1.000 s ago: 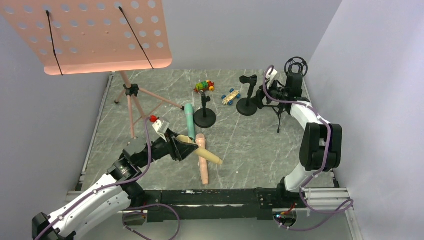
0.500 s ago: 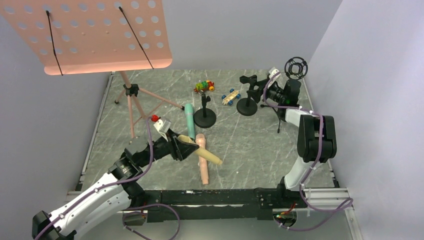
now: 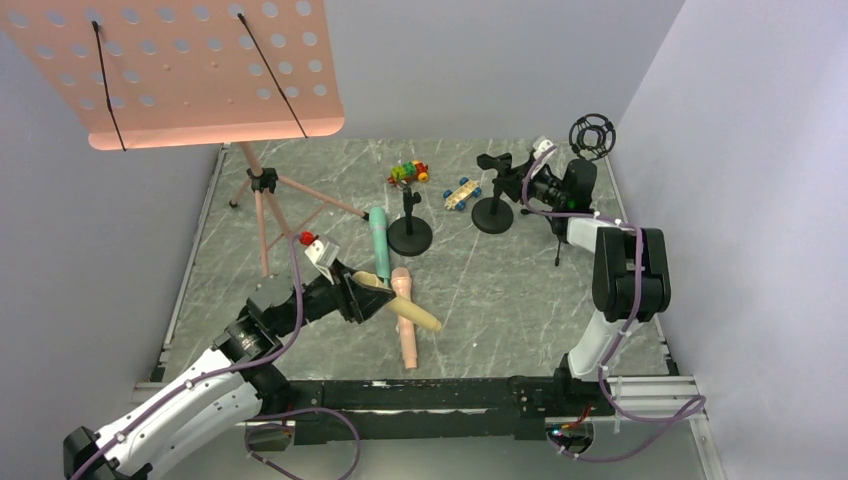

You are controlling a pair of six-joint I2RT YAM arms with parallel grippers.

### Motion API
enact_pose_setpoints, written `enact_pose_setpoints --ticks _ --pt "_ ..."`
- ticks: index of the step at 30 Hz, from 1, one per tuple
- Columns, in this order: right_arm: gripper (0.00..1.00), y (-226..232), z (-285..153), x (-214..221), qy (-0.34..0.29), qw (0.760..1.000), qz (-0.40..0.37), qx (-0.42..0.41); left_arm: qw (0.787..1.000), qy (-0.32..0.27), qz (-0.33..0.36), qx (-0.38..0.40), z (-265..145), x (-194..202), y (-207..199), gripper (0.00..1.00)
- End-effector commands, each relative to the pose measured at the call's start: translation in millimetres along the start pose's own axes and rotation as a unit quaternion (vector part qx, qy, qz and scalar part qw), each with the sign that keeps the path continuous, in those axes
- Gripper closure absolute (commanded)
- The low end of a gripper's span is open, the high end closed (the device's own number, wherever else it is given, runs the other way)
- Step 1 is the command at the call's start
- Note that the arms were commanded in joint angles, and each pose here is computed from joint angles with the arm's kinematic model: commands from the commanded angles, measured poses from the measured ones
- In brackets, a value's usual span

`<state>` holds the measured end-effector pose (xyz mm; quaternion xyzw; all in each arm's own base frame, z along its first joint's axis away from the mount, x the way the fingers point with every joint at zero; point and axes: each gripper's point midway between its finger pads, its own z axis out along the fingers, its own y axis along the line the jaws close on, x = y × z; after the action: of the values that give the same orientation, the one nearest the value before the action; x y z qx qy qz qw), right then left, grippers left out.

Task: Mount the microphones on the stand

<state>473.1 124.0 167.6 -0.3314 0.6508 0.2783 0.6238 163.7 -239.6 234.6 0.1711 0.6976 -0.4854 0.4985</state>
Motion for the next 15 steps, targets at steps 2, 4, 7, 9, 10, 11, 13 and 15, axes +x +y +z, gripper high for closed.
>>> enact_pose_setpoints --ticks 2,4,7,9,10,11,13,15 --pt "0.94 19.8 -10.8 -38.7 -0.025 0.998 -0.057 -0.033 0.999 -0.036 0.004 0.009 -5.8 -25.6 -12.6 1.0" --pt "0.95 40.7 -19.7 -48.0 -0.025 0.996 -0.057 -0.063 0.999 -0.037 0.006 0.007 -7.8 -26.6 -12.8 1.0" --pt "0.96 76.6 -35.3 -57.7 -0.018 0.993 -0.061 -0.101 0.999 -0.038 0.01 0.006 -10.4 -26.8 -13.2 1.0" --pt "0.96 103.5 -44.0 -62.2 -0.008 0.99 -0.064 -0.127 0.999 -0.037 0.012 0.007 -10.6 -26.2 -13.2 1.0" --pt "0.96 116.4 -50.1 -68.4 -0.008 0.988 -0.07 -0.137 0.999 -0.036 0.013 0.007 -10.5 -26.3 -13.4 1.0" --pt "0.96 126.5 -55.2 -67.4 -0.001 0.987 -0.064 -0.146 0.999 -0.036 0.013 0.008 -10.0 -26.4 -13.7 1.0" --pt "0.97 150.3 -64.9 -60.7 0.013 0.983 -0.052 -0.174 0.999 -0.035 0.013 0.012 -9.5 -27.5 -15.7 1.0" --pt "0.97 175.9 -73.3 -45.3 0.031 0.976 -0.072 -0.204 0.999 -0.035 0.016 0.014 -9.6 -29.0 -17.2 1.0"
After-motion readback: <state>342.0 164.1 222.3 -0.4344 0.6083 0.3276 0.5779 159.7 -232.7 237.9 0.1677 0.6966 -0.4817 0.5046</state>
